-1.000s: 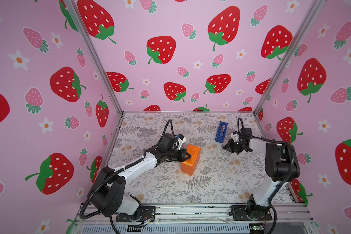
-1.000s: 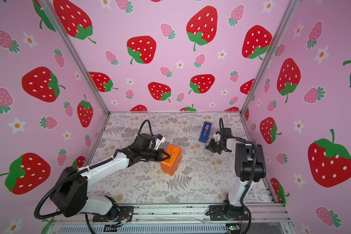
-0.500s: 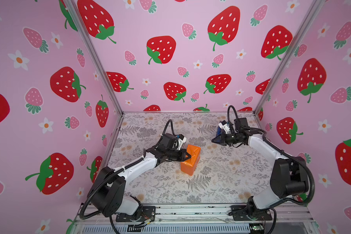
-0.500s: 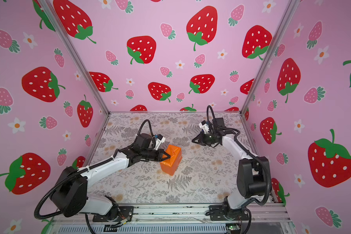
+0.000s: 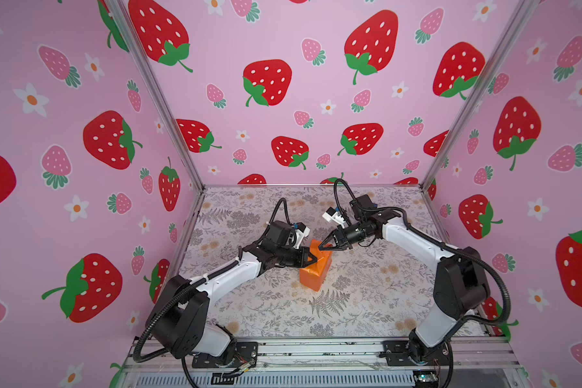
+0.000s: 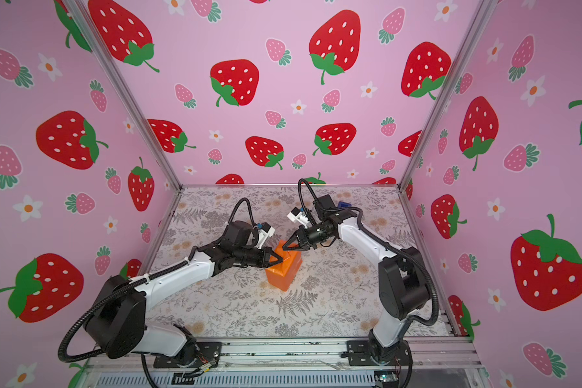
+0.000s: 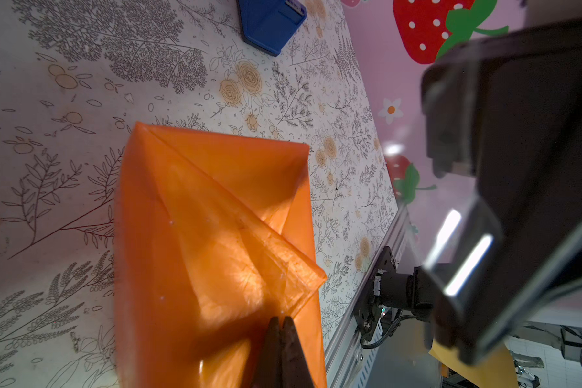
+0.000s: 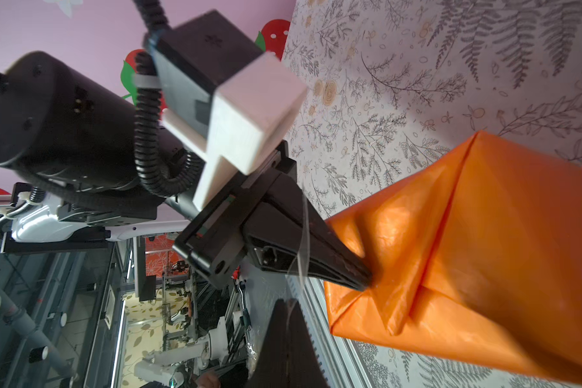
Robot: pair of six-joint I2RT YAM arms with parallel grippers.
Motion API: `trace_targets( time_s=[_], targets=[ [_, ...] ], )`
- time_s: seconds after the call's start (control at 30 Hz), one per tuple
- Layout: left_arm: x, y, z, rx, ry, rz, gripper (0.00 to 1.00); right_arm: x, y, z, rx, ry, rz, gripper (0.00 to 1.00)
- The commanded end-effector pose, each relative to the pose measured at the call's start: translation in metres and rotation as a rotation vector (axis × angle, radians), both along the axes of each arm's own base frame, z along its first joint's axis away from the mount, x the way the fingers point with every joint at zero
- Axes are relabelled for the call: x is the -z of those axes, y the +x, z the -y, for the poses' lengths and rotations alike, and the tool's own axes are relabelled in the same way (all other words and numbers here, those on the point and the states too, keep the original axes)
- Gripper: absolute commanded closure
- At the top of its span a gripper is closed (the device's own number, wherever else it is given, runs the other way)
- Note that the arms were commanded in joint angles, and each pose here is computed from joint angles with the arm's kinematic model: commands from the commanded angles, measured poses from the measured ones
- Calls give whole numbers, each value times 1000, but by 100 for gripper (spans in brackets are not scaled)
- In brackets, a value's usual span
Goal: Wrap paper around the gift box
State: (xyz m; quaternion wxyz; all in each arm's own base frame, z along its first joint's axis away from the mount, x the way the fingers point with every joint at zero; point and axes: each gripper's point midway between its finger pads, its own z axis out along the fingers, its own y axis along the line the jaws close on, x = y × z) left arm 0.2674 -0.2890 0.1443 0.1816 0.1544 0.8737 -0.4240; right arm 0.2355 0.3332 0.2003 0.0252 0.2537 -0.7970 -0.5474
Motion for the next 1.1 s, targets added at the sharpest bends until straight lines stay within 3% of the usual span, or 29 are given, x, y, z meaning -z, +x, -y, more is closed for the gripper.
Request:
trace_targets(
  time_s=[0.0, 1.07],
  targets=[
    [44, -22, -17, -2, 134, -153, 100, -2, -15, -3, -87, 39, -25, 100],
    [42, -23, -17, 13, 129, -153, 100, 68, -16, 15, -38, -178, -164, 100]
  ],
)
